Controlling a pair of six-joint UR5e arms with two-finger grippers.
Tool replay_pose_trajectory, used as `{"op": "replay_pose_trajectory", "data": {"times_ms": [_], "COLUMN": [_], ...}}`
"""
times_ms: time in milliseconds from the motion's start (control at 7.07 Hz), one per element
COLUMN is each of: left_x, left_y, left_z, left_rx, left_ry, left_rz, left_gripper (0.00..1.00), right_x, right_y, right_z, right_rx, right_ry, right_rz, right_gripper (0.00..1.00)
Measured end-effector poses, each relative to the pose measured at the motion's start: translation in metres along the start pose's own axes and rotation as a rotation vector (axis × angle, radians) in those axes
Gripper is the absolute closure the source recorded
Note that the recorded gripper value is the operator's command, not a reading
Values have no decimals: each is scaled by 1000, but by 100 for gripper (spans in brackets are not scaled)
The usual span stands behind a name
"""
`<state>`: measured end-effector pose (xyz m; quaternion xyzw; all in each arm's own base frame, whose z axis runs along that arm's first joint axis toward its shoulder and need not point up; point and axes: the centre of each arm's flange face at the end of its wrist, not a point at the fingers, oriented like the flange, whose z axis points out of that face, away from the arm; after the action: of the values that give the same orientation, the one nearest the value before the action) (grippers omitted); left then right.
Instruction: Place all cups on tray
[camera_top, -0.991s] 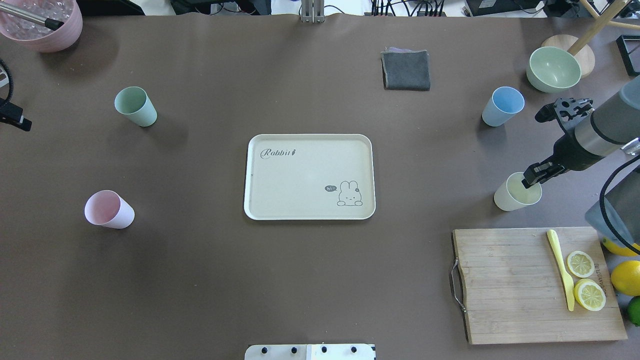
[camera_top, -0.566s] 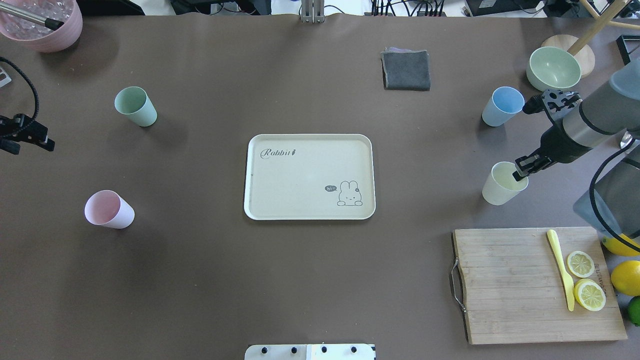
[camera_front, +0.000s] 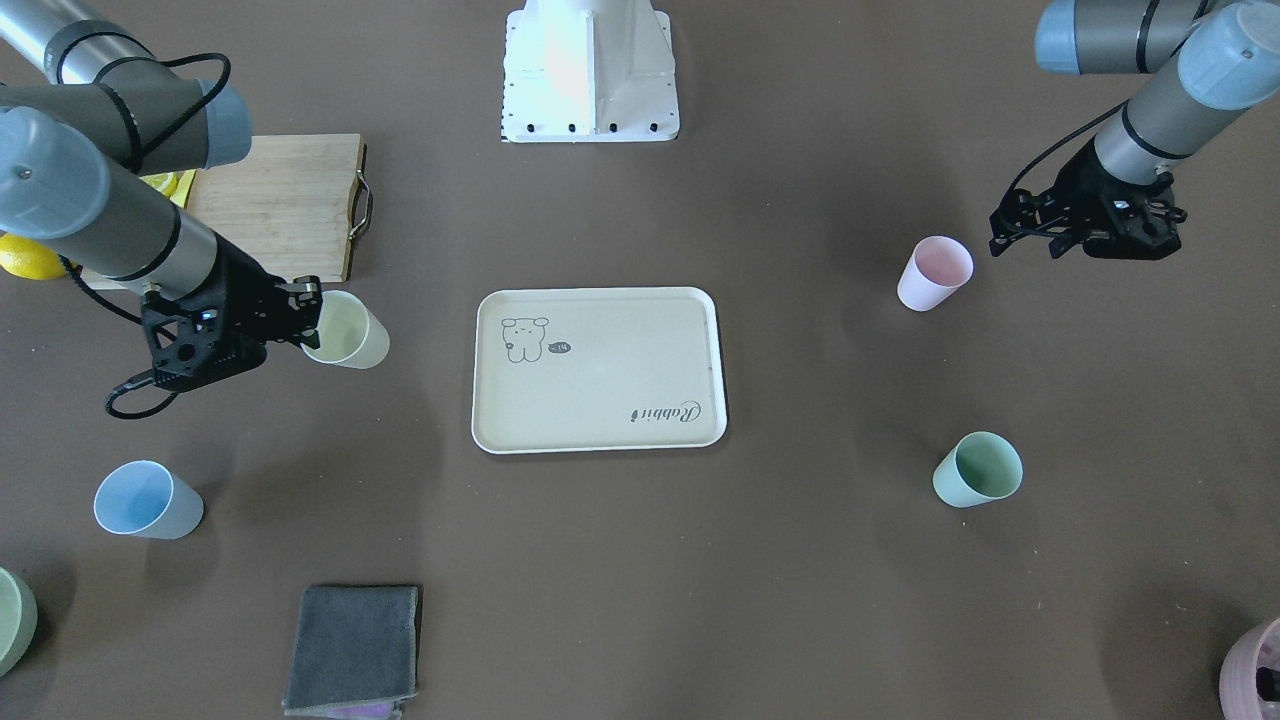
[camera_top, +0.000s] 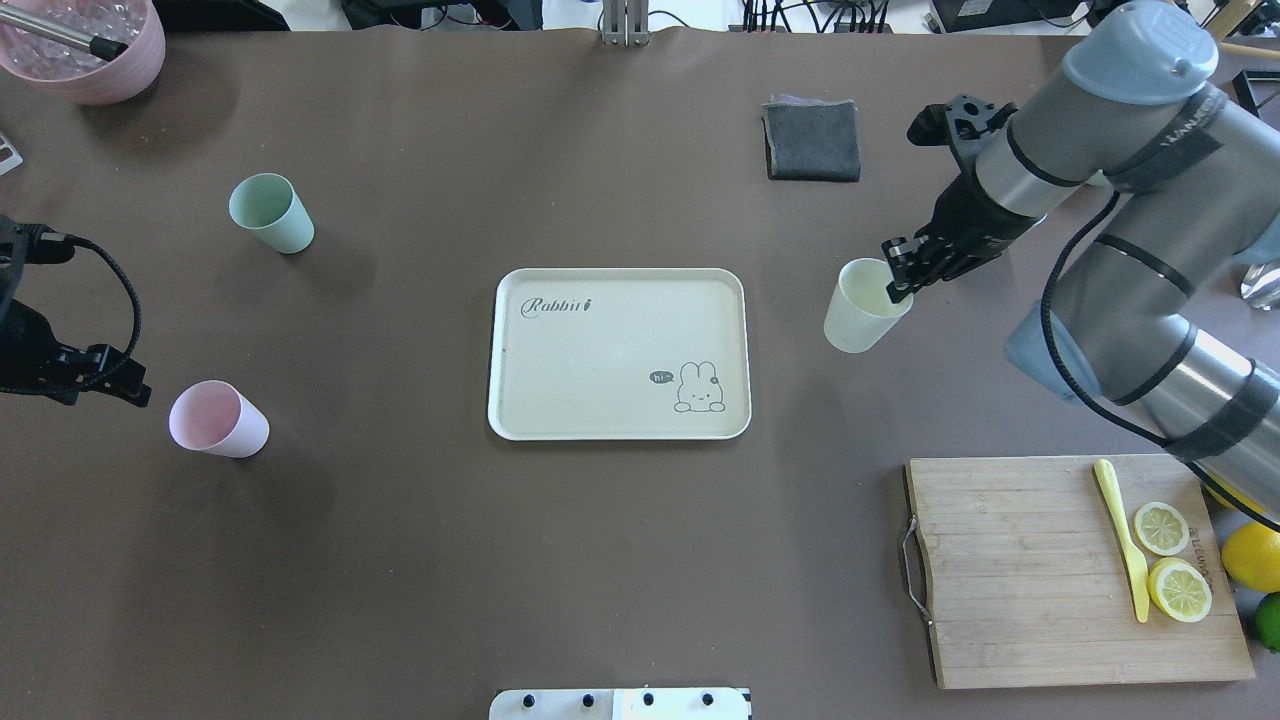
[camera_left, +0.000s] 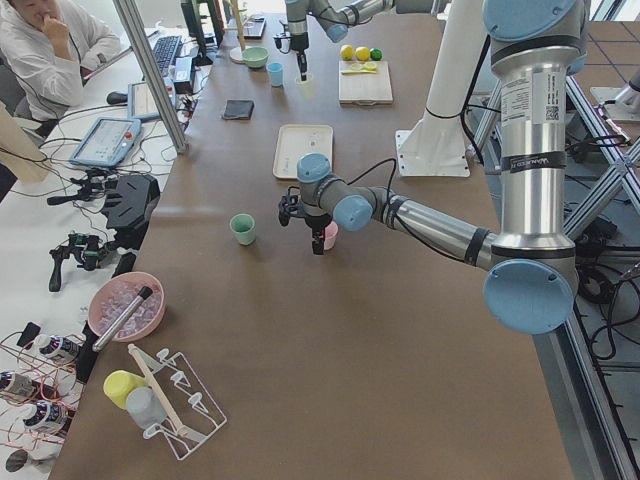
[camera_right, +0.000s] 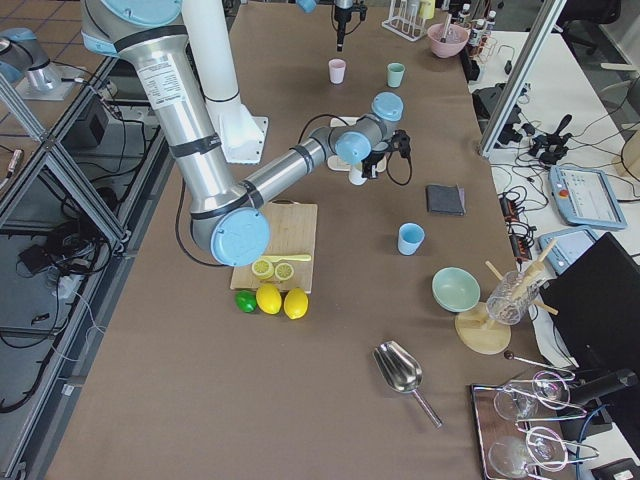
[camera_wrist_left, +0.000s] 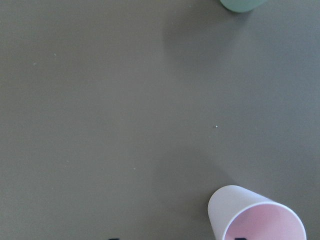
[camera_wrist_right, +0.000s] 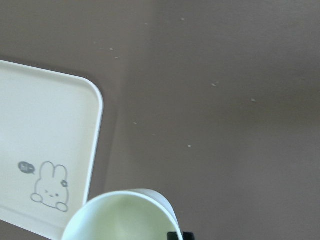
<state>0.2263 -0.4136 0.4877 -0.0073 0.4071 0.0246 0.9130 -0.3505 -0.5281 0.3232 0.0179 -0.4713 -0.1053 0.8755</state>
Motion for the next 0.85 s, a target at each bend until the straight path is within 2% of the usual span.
{"op": "replay_pose_trajectory", "data": {"times_ms": [142, 283, 425, 566, 708, 849], "left_x": [6, 15, 25, 34, 39, 43], "left_y": [4, 5, 4, 2, 0, -1], "left_z": [12, 23, 31, 37, 43, 46], "left_rx": [-8, -16, -17, -14, -14, -13], "left_ry": [6, 14, 19, 17, 12, 11], "left_rz": [-1, -3, -7, -16, -22, -28], "left_gripper": [19, 25, 42, 99, 100, 100], "right_x": [-41, -77, -99, -112, -119, -123], "right_y": [-7, -8, -4, 2, 8, 13], "right_z": [10, 25, 42, 57, 69, 78], "right_rx": [7, 15, 19, 17, 14, 7], "right_ry": [-4, 2, 16, 29, 39, 47], "right_rz": [25, 43, 46, 44, 40, 38], "right_gripper": [100, 100, 100, 100, 100, 45]}}
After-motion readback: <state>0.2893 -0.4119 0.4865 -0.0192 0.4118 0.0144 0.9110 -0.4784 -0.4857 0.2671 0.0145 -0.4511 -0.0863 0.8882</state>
